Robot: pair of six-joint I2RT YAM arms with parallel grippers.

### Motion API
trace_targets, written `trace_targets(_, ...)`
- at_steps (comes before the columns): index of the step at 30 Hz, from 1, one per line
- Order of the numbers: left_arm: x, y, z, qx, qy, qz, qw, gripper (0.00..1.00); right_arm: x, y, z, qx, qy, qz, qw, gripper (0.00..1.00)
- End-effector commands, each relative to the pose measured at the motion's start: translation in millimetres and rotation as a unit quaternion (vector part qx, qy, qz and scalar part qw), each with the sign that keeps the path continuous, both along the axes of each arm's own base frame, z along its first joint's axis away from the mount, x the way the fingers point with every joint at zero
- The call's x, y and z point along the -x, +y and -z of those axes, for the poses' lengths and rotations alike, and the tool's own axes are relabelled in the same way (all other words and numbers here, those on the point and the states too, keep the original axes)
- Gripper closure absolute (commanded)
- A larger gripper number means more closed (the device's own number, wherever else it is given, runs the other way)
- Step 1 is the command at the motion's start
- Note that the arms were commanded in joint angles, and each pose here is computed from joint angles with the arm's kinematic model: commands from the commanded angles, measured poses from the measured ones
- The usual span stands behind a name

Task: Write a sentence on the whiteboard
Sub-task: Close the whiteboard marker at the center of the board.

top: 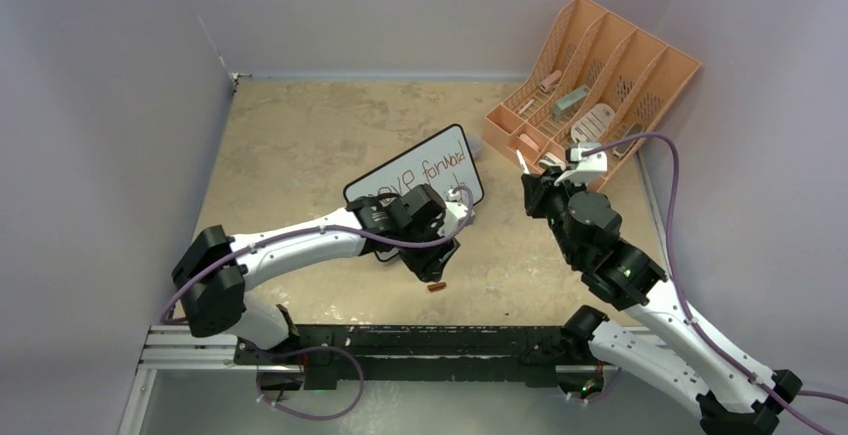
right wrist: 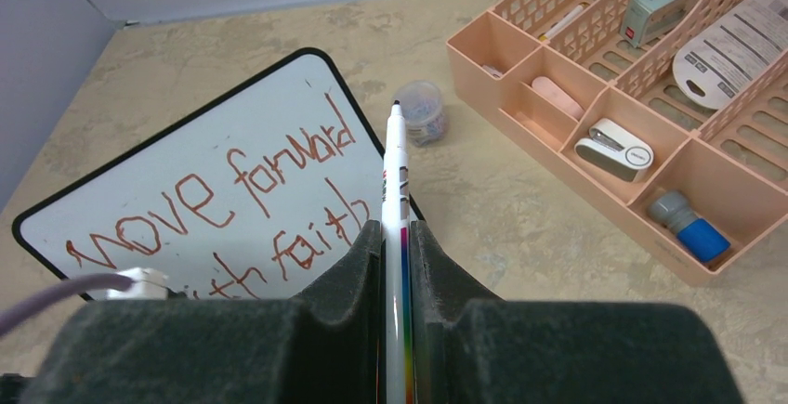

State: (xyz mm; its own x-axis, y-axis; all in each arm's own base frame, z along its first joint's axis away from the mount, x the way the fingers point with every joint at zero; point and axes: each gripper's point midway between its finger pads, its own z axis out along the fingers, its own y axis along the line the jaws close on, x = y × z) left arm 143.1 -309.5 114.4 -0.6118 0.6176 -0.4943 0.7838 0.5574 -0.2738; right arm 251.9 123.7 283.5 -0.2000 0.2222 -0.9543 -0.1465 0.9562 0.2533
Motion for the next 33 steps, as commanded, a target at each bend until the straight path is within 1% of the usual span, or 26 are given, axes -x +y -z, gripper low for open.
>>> trace_targets(1,-3.3,-14.1,14.9,-0.008,-0.025,0.027,0.999,0.55,-3.3,-6.5,-6.3,-0.004,-0.014,0.019,1.000,1.00)
trace_targets(8,-8.5,-19.7,42.0,-0.031,-0.041,0.054,0.997,0.58,-4.2,-6.4,-4.1,-0.002,-0.010,0.022,1.000,1.00)
trace_targets(10,-10.3,-22.4,47.9,-0.035,-0.041,0.065,0.996,0.60,-4.5,-6.2,-3.7,-0.002,-0.009,0.022,1.000,1.00)
trace_targets(15,-6.6,-27.9,63.2,-0.036,-0.031,0.098,0.994,0.65,-5.6,-7.2,-4.7,-0.001,-0.009,0.027,1.000,1.00)
trace_targets(19,0.3,-23.5,72.3,-0.045,-0.015,0.117,0.992,0.66,-6.7,-7.3,-5.4,0.000,-0.009,0.029,1.000,1.00)
trace_targets(25,4.8,-18.9,83.4,-0.050,0.002,0.126,0.991,0.66,-7.9,-5.8,-2.0,0.000,-0.006,0.029,1.000,1.00)
trace_targets(33,6.3,-17.6,102.8,-0.064,0.020,0.133,0.989,0.70,-10.1,-4.2,-0.5,0.003,-0.005,0.029,1.000,1.00)
